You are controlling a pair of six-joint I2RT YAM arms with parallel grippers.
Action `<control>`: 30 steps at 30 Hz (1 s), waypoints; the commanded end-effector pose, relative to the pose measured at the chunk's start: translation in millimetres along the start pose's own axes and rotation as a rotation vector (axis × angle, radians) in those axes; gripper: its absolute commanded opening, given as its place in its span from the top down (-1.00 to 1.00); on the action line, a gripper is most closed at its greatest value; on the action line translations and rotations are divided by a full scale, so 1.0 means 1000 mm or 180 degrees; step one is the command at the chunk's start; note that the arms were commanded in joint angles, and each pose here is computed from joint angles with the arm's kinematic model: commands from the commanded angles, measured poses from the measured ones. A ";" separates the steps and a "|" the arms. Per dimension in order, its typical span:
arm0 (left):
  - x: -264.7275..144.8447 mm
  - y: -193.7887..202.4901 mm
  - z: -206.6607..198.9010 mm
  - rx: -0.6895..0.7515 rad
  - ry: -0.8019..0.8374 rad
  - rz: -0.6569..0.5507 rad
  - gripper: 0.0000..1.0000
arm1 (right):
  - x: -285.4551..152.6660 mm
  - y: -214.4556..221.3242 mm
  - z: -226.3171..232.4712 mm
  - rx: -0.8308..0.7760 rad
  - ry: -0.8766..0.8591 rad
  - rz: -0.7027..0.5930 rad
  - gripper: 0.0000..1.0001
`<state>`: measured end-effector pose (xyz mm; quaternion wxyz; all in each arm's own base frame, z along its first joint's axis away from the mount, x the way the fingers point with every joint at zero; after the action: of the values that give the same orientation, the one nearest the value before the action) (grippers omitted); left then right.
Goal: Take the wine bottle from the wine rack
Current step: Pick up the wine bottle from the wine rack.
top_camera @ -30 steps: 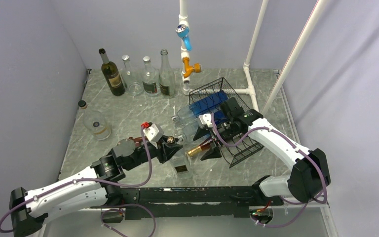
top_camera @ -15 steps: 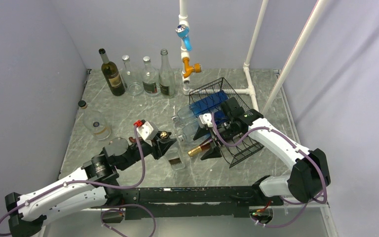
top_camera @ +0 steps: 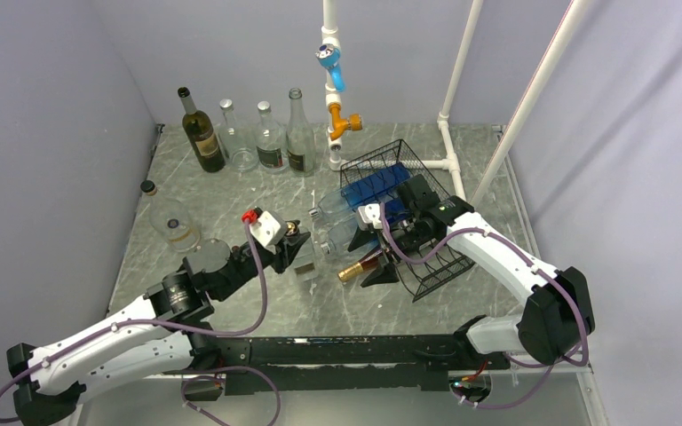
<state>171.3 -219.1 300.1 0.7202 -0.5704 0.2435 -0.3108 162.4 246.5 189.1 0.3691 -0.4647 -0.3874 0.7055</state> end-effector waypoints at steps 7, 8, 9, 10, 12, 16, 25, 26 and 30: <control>0.005 -0.084 0.053 0.0212 -0.0527 -0.0744 1.00 | -0.005 -0.015 0.000 -0.0289 0.0039 -0.0117 -0.96; 0.007 -0.083 0.058 0.0223 -0.0556 -0.0735 1.00 | -0.005 -0.015 0.000 -0.0288 0.0041 -0.0114 -0.96; 0.008 -0.083 0.062 0.0238 -0.0586 -0.0731 1.00 | -0.005 -0.015 0.000 -0.0288 0.0040 -0.0114 -0.96; 0.009 -0.084 0.066 0.0254 -0.0616 -0.0740 1.00 | -0.005 -0.015 0.001 -0.0286 0.0039 -0.0112 -0.96; 0.013 -0.083 0.076 0.0296 -0.0693 -0.0727 1.00 | -0.004 -0.014 0.001 -0.0287 0.0038 -0.0113 -0.96; 0.021 -0.084 0.094 0.0372 -0.0818 -0.0696 1.00 | -0.004 -0.014 0.001 -0.0294 0.0039 -0.0109 -0.96; 0.030 -0.079 0.134 0.0459 -0.1113 -0.0635 1.00 | -0.005 -0.011 0.000 -0.0342 0.0071 -0.0073 -0.96; 0.030 -0.078 0.138 0.0463 -0.1150 -0.0632 1.00 | -0.005 -0.011 0.000 -0.0347 0.0071 -0.0072 -0.96; 0.031 -0.076 0.156 0.0486 -0.1270 -0.0624 1.00 | -0.005 -0.010 -0.001 -0.0352 0.0074 -0.0061 -0.96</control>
<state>287.1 -160.2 308.9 0.7911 -0.5617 0.1523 -0.1882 163.9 245.8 191.3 0.3632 -0.4760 -0.3961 0.6962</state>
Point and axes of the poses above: each gripper's point midway between its finger pads, its own x axis out along the fingers, its own z axis along the line the jaws close on, y = z × x, the point moved 2 cm from there along -x, back along the fingers, and after that the axes turned 12 degrees about x, right-handed, at the moved point
